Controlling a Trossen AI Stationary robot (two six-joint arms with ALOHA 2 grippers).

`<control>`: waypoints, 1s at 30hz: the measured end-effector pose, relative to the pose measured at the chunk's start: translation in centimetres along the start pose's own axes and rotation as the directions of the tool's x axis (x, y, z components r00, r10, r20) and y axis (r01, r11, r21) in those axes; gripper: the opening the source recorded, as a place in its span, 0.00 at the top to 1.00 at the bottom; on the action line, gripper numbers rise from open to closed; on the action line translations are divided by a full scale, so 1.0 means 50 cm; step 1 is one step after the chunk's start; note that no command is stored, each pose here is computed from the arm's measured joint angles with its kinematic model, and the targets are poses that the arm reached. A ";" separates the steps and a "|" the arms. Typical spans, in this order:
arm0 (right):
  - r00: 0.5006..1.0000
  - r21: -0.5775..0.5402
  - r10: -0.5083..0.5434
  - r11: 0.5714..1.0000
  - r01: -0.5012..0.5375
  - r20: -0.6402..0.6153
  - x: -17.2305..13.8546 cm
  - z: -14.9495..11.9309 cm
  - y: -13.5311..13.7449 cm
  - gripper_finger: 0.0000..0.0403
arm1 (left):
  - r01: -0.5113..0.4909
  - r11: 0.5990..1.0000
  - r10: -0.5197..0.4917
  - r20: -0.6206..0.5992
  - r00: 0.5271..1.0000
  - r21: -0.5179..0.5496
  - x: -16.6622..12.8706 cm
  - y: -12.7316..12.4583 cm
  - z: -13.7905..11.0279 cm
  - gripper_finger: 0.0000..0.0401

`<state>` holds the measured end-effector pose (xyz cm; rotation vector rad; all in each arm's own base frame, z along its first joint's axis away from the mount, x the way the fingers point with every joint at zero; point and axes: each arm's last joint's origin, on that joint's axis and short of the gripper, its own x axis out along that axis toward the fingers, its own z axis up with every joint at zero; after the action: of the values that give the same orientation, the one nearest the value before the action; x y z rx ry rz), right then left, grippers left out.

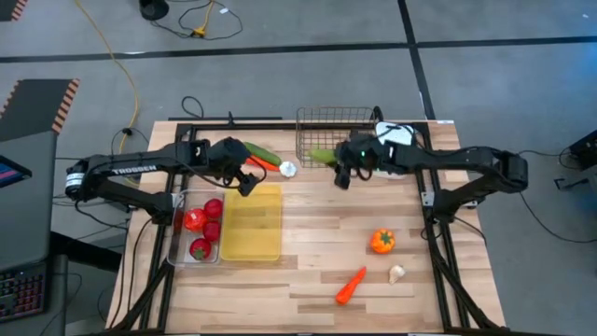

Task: Sort produce into baskets
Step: Put the bottom cucumber into the wire basket

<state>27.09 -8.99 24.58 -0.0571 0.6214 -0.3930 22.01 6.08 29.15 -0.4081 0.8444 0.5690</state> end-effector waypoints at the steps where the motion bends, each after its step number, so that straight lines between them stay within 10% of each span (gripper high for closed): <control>1: 1.000 0.014 -0.020 1.000 0.020 -0.005 0.004 -0.002 -0.014 0.45 | -0.001 1.000 0.001 0.013 1.000 0.006 0.001 0.003 0.004 0.09; 18: 0.985 0.115 -0.169 0.979 0.170 -0.021 0.014 -0.019 -0.117 0.43 | -0.068 0.990 0.042 0.202 0.978 0.125 0.009 0.059 0.063 0.09; 30: 0.986 0.114 -0.166 0.979 0.168 -0.021 0.014 -0.019 -0.115 0.42 | -0.098 0.954 0.088 0.047 0.995 0.283 0.142 0.111 0.081 0.09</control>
<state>25.11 -14.53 24.40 0.0036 0.6062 -0.5916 24.71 14.77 25.37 -0.0952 0.9013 0.5304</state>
